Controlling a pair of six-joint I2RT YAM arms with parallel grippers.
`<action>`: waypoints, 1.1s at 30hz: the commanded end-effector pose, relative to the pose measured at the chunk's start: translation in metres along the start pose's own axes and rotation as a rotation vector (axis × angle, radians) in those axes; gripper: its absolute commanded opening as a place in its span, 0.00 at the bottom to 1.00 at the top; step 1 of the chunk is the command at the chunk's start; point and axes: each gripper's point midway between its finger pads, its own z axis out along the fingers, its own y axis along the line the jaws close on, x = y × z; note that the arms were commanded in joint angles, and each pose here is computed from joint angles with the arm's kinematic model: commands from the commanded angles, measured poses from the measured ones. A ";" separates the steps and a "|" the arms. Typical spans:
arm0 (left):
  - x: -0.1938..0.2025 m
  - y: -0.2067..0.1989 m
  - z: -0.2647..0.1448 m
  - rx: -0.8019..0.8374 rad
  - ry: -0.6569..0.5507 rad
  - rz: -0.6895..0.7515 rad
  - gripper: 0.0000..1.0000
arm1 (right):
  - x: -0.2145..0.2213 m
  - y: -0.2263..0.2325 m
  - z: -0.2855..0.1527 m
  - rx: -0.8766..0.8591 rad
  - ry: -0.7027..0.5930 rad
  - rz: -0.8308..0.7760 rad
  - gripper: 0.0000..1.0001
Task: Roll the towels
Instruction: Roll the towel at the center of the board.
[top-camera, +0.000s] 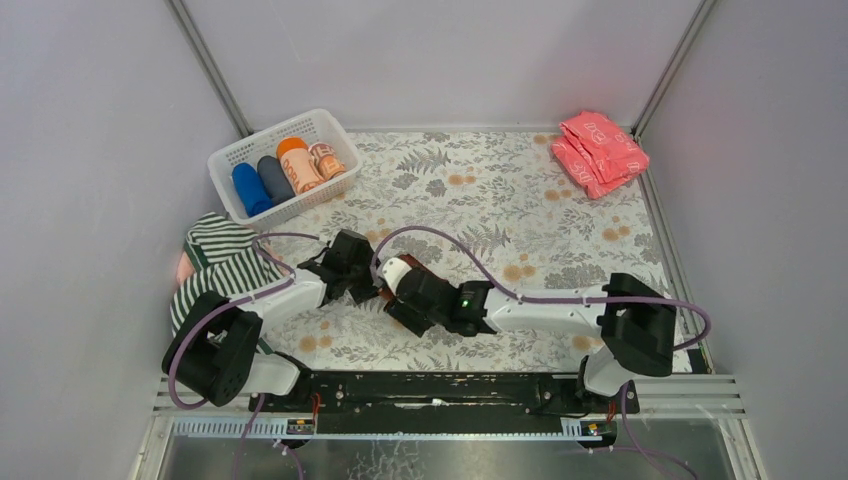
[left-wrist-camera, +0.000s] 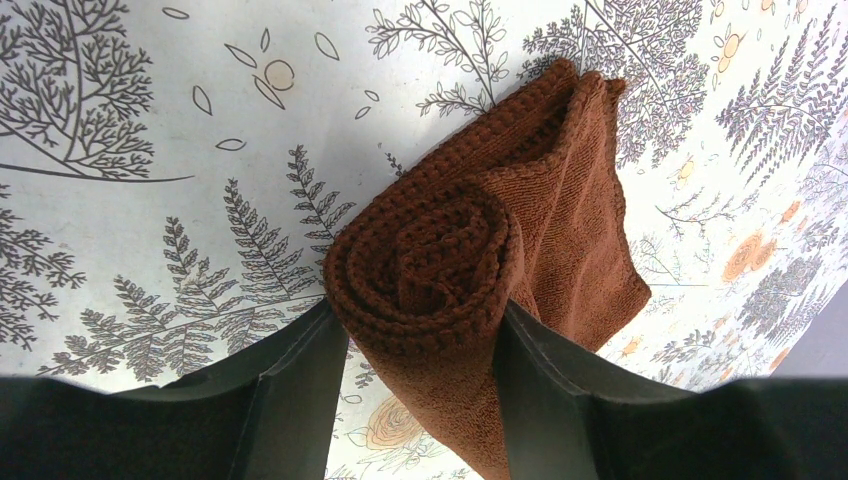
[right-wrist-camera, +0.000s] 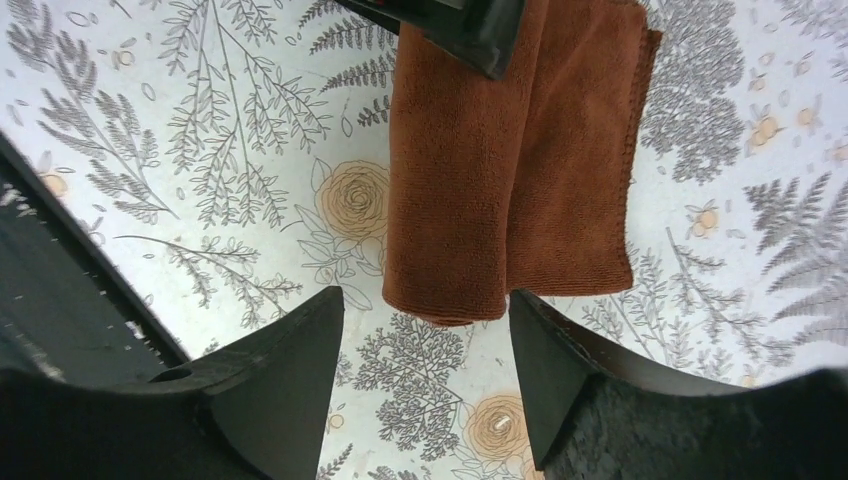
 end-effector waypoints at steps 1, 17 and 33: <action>0.007 0.034 0.005 -0.120 0.009 0.034 0.51 | -0.019 -0.016 0.005 0.188 -0.036 -0.120 0.68; 0.002 0.023 0.003 -0.096 -0.001 0.025 0.60 | 0.037 0.017 0.045 0.024 0.126 -0.183 0.26; -0.014 0.005 -0.045 0.017 -0.099 -0.045 0.84 | 0.025 0.037 0.030 -0.770 0.063 0.421 0.16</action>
